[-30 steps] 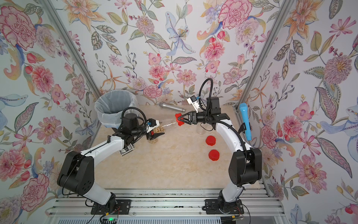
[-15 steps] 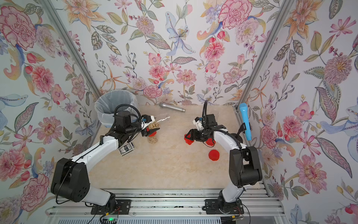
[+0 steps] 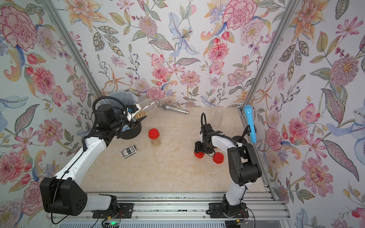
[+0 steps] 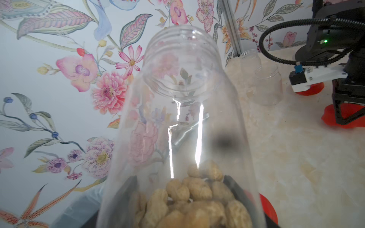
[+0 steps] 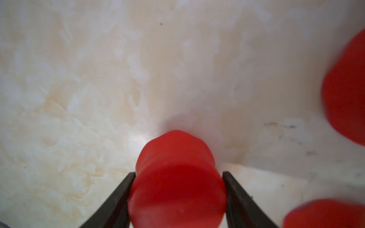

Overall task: Empty moldy peanuts from jars
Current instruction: Pour the moldy peanuts from the jar into the trash bin.

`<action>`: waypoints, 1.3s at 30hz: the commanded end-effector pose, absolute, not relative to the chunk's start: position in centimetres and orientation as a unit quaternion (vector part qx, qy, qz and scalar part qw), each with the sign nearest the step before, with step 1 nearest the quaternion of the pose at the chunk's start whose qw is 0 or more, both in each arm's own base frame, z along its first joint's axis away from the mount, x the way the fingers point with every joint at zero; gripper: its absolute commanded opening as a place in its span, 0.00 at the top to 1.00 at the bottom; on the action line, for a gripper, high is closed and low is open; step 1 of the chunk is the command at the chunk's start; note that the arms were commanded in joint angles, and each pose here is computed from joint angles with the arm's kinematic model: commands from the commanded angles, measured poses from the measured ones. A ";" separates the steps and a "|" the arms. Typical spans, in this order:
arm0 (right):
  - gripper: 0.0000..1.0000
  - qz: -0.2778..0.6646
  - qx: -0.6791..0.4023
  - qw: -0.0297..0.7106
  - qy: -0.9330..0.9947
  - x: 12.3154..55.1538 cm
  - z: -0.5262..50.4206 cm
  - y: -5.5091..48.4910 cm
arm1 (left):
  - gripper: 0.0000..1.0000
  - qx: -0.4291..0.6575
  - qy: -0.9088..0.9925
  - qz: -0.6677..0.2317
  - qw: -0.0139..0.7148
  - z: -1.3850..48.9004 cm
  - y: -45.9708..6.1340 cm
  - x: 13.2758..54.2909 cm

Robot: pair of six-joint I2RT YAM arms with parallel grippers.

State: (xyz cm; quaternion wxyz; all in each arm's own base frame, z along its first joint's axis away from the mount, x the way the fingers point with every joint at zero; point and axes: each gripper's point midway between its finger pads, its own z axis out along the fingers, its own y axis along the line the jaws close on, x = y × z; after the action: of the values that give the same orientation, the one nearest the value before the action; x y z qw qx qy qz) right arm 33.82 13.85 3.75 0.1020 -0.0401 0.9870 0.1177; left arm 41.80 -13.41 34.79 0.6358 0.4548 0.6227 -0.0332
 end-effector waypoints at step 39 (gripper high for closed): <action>0.15 0.018 -0.025 0.075 0.997 34.1 2.2 11.3 | 0.84 0.369 0.868 0.209 0.259 29.8 7.0 47.5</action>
State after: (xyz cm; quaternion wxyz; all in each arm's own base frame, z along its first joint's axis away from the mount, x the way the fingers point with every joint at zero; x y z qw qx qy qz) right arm 35.87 11.72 2.07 0.0946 -0.0308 0.9945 0.0323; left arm 48.71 6.63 30.69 0.3116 0.3479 0.8650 0.1833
